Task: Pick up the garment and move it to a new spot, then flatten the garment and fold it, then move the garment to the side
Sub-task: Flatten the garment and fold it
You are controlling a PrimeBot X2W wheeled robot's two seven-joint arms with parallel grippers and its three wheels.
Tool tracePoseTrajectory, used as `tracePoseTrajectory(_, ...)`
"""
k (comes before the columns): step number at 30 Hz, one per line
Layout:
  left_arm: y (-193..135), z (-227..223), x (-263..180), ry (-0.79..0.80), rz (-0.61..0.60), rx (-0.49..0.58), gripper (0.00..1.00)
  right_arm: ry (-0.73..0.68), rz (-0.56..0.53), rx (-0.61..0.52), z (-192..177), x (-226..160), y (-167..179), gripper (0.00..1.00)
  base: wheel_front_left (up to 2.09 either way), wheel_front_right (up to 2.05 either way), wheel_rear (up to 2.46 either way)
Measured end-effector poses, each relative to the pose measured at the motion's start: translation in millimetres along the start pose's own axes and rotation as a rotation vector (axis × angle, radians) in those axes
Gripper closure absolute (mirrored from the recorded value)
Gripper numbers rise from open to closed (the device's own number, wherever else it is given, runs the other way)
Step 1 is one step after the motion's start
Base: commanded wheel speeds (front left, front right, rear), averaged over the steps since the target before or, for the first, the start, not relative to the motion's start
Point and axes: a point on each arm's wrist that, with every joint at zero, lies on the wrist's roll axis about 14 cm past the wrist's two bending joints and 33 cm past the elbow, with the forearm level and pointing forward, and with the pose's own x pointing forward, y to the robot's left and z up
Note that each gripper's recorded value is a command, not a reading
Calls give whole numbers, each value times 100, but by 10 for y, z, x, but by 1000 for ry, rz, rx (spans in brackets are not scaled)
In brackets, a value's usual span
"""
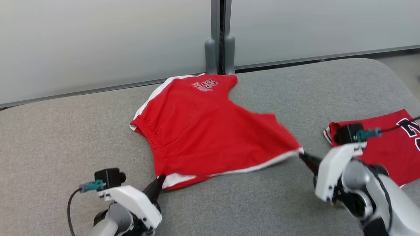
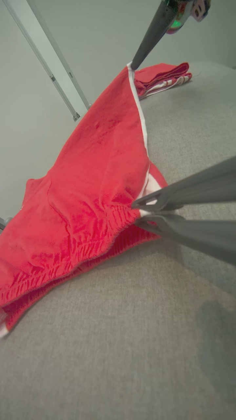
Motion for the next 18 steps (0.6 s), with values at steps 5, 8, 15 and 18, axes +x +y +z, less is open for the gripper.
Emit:
tracePoseTrajectory(5,177,-168,-192,40,49,41,100,152,38,4,-492,-362,17,100,0,0,0)
tracePoseTrajectory(8,264,-214,-324,58,69,69,100,210,31,-7,-659,-621,-31,100,0,0,0)
tracePoseTrajectory(15,417,-423,-683,148,121,111,100,366,63,14,-1045,-1128,140,100,0,0,0)
tracePoseTrajectory(18,453,-525,-864,198,147,111,100,432,72,25,-1171,-1341,199,100,0,0,0)
